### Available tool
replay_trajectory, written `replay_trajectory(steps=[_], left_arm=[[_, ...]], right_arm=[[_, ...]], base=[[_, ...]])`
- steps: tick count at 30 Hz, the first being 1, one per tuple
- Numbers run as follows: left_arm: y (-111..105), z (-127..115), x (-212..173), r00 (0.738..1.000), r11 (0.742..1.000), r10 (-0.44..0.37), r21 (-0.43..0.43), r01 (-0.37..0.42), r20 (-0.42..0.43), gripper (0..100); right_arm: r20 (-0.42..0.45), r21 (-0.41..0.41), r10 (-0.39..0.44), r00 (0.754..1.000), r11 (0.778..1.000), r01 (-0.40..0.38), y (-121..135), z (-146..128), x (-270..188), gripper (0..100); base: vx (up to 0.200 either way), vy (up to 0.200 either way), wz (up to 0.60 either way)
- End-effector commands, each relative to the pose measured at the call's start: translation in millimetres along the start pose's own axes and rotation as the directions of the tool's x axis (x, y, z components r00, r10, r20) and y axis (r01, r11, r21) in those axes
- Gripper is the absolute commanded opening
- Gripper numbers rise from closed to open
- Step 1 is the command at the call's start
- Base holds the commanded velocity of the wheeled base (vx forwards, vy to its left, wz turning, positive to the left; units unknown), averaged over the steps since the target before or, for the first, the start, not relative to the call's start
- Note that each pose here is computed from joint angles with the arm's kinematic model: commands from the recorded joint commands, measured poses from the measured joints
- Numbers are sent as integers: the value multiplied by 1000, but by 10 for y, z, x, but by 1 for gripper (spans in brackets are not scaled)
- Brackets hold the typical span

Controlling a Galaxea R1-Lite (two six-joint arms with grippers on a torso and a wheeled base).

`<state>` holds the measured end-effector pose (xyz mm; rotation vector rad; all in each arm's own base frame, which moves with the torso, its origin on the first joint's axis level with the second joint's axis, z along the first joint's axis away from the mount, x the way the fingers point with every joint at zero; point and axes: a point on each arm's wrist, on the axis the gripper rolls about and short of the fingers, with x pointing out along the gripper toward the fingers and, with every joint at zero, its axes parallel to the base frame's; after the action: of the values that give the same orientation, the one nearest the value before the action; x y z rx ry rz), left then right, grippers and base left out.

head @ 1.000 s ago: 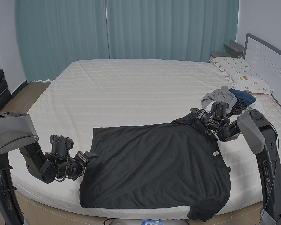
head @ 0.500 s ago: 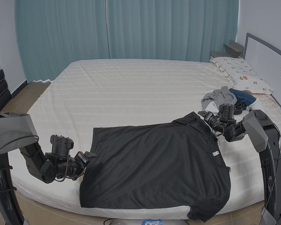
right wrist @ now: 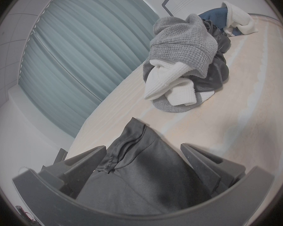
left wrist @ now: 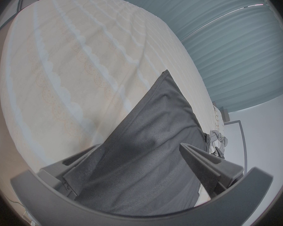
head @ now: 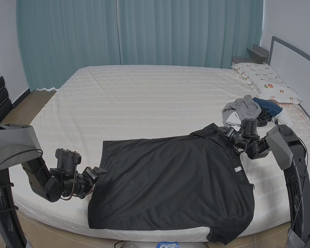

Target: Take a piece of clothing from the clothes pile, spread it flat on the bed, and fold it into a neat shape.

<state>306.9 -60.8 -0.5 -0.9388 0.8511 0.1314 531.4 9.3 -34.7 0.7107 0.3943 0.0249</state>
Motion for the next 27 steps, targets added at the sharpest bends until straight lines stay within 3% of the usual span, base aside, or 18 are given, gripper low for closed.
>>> replay_trajectory(steps=[1,10,11,27], left_arm=[[-1,0,2,1000,1000,0,0,0,0,100],[-1,0,2,1000,1000,0,0,0,0,100],[-1,0,2,1000,1000,0,0,0,0,100],[0,-5,6,1000,1000,1,1,-1,0,100]], right_arm=[[0,5,-11,1000,1000,11,-89,-15,33,100],[-6,5,-12,1000,1000,12,-144,-91,100,100],[-6,5,-12,1000,1000,12,-141,-87,105,0],[80,8,16,997,1000,-16,-122,138,106,0]], base=[[0,0,0],[0,0,0],[0,0,0],[0,0,0]])
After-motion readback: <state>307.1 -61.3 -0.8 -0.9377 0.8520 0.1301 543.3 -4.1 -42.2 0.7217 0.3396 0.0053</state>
